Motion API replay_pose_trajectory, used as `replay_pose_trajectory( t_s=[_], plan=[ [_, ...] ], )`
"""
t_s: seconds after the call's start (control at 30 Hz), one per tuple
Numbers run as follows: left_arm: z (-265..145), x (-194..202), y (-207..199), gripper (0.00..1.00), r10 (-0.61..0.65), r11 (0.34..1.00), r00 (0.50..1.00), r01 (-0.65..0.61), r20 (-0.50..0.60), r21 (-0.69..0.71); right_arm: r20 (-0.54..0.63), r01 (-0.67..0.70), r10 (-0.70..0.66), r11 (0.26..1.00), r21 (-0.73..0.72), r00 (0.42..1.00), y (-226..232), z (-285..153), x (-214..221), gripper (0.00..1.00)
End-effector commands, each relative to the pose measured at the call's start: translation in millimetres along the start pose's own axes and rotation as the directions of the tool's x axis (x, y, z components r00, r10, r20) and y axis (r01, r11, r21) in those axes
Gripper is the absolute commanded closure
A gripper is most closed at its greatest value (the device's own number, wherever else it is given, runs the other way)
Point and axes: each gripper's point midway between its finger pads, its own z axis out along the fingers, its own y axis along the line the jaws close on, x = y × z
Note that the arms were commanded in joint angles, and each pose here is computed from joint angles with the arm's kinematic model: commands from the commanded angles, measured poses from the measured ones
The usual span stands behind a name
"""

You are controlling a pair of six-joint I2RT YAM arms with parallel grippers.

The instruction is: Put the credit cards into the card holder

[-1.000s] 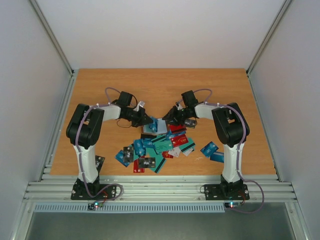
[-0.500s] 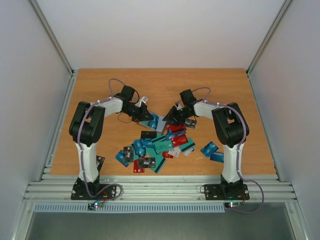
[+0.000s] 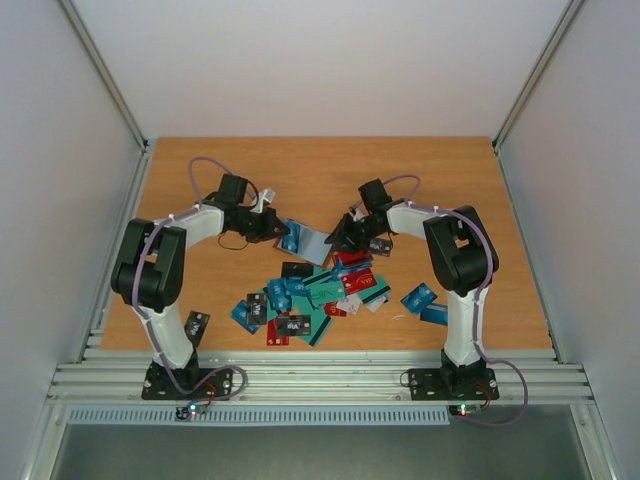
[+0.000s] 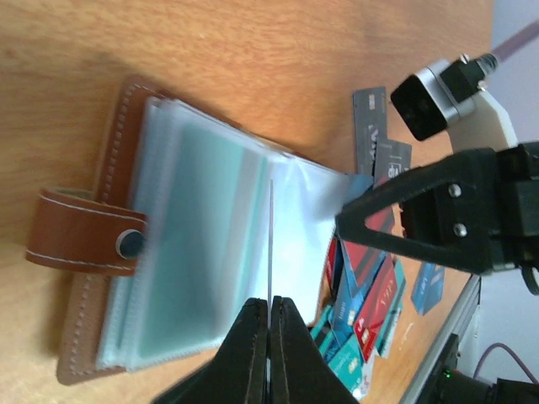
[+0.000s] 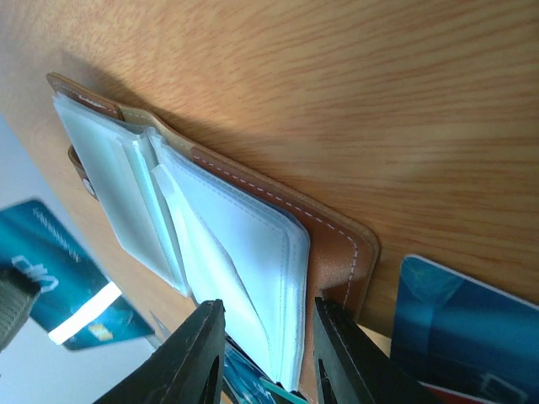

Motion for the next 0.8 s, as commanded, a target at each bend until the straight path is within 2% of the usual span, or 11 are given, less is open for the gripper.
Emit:
replay_pose_trajectory(
  t_s=[0.0, 0.43, 0.77],
  plan=[
    [8, -21, 5, 1.0, 0.069, 0.997, 0.995, -0.071, 0.077, 0.021, -0.015, -0.029, 0.03, 0.996, 0.082, 0.999, -21, 1, 16, 0.69],
    [29, -30, 5, 1.0, 0.106, 0.98, 0.992, -0.117, 0.073, 0.161, -0.02, -0.034, 0.036, 0.994, 0.1, 0.999, -24, -7, 30, 0.69],
    [32, -22, 7, 1.0, 0.087, 0.98, 0.995, -0.095, 0.053, 0.176, -0.041, -0.032, 0.036, 0.996, 0.088, 0.999, -11, -6, 46, 0.68]
  ],
)
